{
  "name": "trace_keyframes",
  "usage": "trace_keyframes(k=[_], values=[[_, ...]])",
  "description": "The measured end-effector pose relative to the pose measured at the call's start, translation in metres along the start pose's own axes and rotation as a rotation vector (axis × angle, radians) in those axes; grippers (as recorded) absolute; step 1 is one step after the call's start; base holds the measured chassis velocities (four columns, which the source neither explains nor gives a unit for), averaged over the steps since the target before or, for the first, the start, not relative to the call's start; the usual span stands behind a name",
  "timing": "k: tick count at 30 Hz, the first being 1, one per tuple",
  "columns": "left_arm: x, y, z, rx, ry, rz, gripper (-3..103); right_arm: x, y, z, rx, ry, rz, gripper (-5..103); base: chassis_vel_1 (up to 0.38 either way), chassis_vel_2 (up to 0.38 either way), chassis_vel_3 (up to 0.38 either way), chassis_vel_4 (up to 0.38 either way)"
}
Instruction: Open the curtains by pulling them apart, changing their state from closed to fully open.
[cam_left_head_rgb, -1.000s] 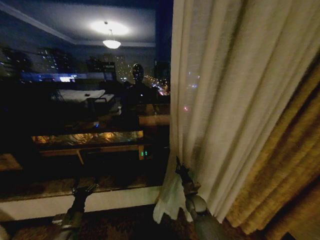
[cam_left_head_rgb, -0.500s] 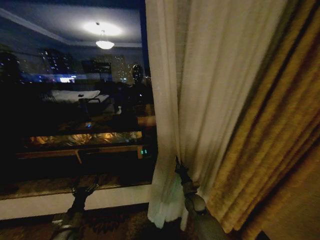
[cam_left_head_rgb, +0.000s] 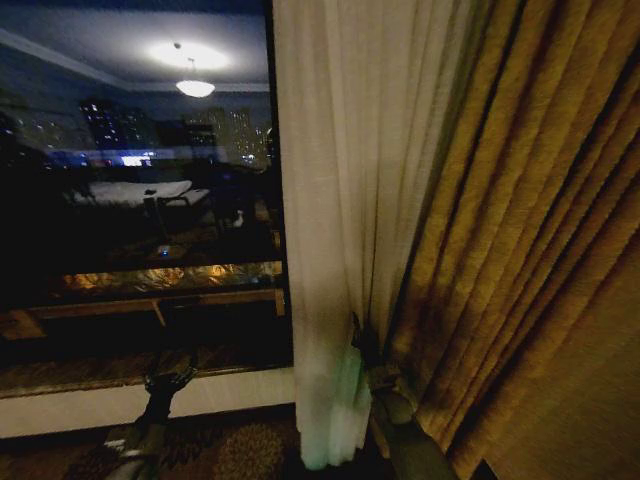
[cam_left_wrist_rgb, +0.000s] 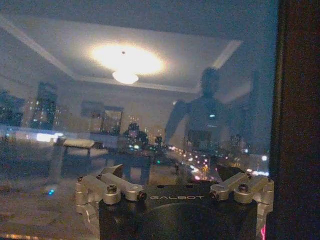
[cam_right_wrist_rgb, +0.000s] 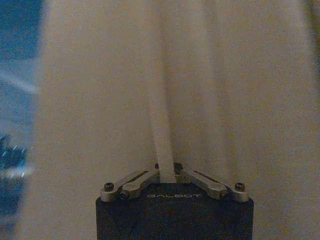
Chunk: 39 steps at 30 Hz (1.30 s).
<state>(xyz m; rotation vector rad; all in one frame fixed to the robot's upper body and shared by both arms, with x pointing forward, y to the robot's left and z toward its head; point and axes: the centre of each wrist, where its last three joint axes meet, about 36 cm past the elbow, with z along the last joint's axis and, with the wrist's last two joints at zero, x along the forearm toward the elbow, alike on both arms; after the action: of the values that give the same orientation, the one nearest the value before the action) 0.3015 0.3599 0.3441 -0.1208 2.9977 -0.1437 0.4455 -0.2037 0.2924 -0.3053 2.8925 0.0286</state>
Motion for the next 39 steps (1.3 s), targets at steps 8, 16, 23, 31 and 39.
trace_keyframes(k=[8,16,23,31,39], values=[[0.0,0.0,0.0,-0.001,0.0,-0.001,100,0.0,0.007,0.006,0.027,0.036,-0.011,0,0.016,0.013,-0.01,-0.011],[0.0,0.0,0.0,0.0,0.0,-0.001,100,-0.003,-0.029,0.01,0.077,0.106,0.168,0,0.0,0.0,0.0,0.0],[0.0,0.0,0.0,0.0,0.0,-0.001,100,-0.008,-0.067,-0.002,0.125,0.151,0.356,0,0.0,0.0,0.0,0.0],[0.0,0.0,0.0,0.0,0.0,-0.001,100,0.0,-0.103,-0.011,0.202,0.188,0.552,0,0.0,0.0,0.0,0.0],[0.0,0.0,0.0,0.0,0.0,-0.001,100,0.007,-0.116,-0.017,0.258,0.208,0.629,0,0.0,0.0,0.0,0.0]])
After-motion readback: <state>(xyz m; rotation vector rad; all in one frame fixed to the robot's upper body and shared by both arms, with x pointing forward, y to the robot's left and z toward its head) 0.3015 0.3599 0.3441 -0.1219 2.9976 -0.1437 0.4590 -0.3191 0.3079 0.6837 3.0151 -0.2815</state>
